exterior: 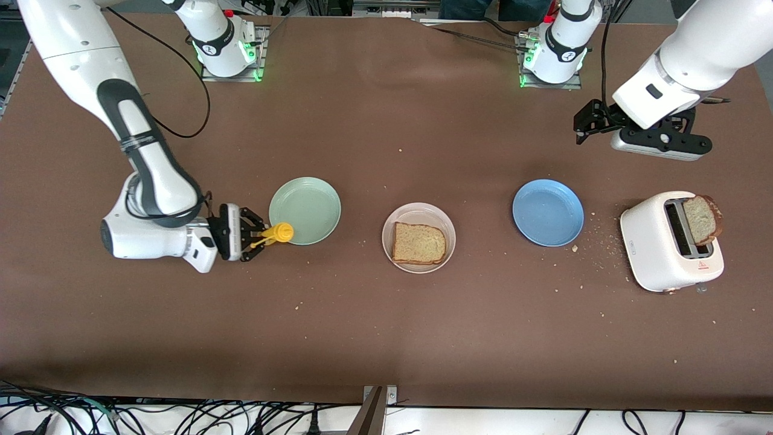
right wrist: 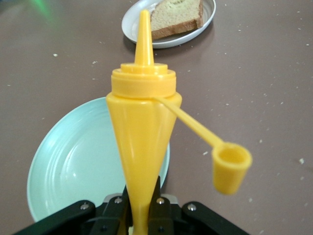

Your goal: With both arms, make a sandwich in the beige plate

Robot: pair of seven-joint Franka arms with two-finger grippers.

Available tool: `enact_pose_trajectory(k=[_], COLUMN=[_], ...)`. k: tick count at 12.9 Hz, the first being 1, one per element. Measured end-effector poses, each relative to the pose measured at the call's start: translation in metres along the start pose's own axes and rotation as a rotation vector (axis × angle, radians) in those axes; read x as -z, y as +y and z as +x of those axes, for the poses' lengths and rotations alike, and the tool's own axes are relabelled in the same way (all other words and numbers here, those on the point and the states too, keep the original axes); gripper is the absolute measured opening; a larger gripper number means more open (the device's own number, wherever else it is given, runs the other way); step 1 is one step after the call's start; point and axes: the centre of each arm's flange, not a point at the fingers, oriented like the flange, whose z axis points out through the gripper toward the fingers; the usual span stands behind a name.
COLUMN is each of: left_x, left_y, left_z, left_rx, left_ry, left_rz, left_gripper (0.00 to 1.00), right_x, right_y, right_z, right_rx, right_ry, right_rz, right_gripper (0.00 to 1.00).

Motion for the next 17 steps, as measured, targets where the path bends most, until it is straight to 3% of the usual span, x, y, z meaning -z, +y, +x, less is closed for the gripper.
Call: enact_pose_trajectory(k=[3, 6, 12, 15, 17], left_x=[0.0, -0.001, 0.001, 0.001, 0.001], left_y=[-0.004, -0.004, -0.004, -0.004, -0.004], left_z=[0.0, 0.0, -0.001, -0.001, -0.001], left_rx=[0.008, 0.007, 0.007, 0.007, 0.007], left_ry=[-0.001, -0.006, -0.003, -0.003, -0.003], left_rz=[0.0, 0.0, 0.001, 0.001, 0.001], left_gripper=[1.0, 1.0, 1.0, 1.0, 1.0], right_x=[-0.009, -0.039, -0.088, -0.121, -0.145], right_y=[0.007, -0.002, -0.031, -0.056, -0.079], right_z=[0.074, 0.136, 0.21, 0.239, 0.256], right_rx=[0.029, 0.043, 0.032, 0.056, 0.07], right_ry=[-0.194, -0.315, -0.592, -0.702, -0.81], right_rz=[-0.073, -0.164, -0.414, -0.476, -0.536], right_gripper=[0.15, 0.15, 0.15, 0.15, 0.15])
